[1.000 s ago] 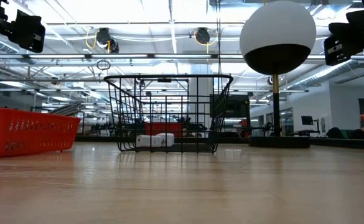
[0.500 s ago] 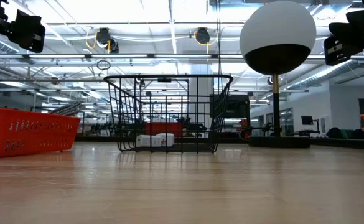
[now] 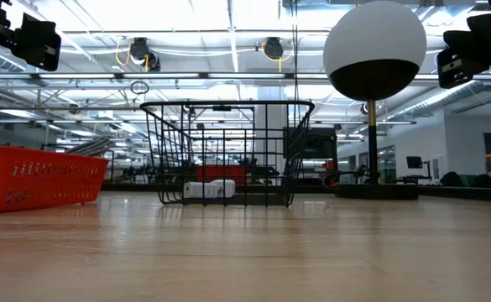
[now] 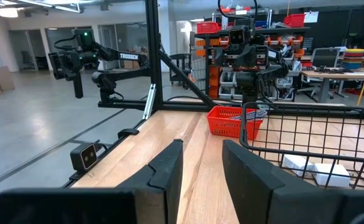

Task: Pick and place items into bin
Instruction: Return to Home Position

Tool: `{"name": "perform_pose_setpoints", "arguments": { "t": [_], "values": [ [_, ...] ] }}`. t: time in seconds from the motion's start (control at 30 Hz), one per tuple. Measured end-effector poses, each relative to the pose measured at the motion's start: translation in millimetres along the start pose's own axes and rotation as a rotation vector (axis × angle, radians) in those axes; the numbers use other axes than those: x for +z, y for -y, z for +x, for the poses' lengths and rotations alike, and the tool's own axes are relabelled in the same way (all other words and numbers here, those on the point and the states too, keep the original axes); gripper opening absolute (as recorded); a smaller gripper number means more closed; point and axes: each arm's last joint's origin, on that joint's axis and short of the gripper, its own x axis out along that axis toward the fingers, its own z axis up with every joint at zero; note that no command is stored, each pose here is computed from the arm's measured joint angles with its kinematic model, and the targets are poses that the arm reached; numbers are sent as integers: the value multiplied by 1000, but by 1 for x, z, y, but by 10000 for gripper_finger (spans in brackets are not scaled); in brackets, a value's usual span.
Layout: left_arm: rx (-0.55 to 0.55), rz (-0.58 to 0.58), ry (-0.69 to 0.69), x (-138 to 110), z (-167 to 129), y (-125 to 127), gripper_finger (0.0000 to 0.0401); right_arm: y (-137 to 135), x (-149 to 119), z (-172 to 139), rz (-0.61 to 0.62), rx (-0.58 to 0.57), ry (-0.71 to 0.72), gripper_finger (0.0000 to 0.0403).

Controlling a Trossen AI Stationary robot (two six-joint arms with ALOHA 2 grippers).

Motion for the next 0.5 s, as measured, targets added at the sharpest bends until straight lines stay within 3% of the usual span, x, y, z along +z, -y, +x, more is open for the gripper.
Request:
{"name": "perform_pose_setpoints", "arguments": {
  "t": [0.5],
  "values": [
    [0, 0, 0, 0, 0, 0, 264, 0, 0, 0, 0, 0, 0, 105]
  ]
}}
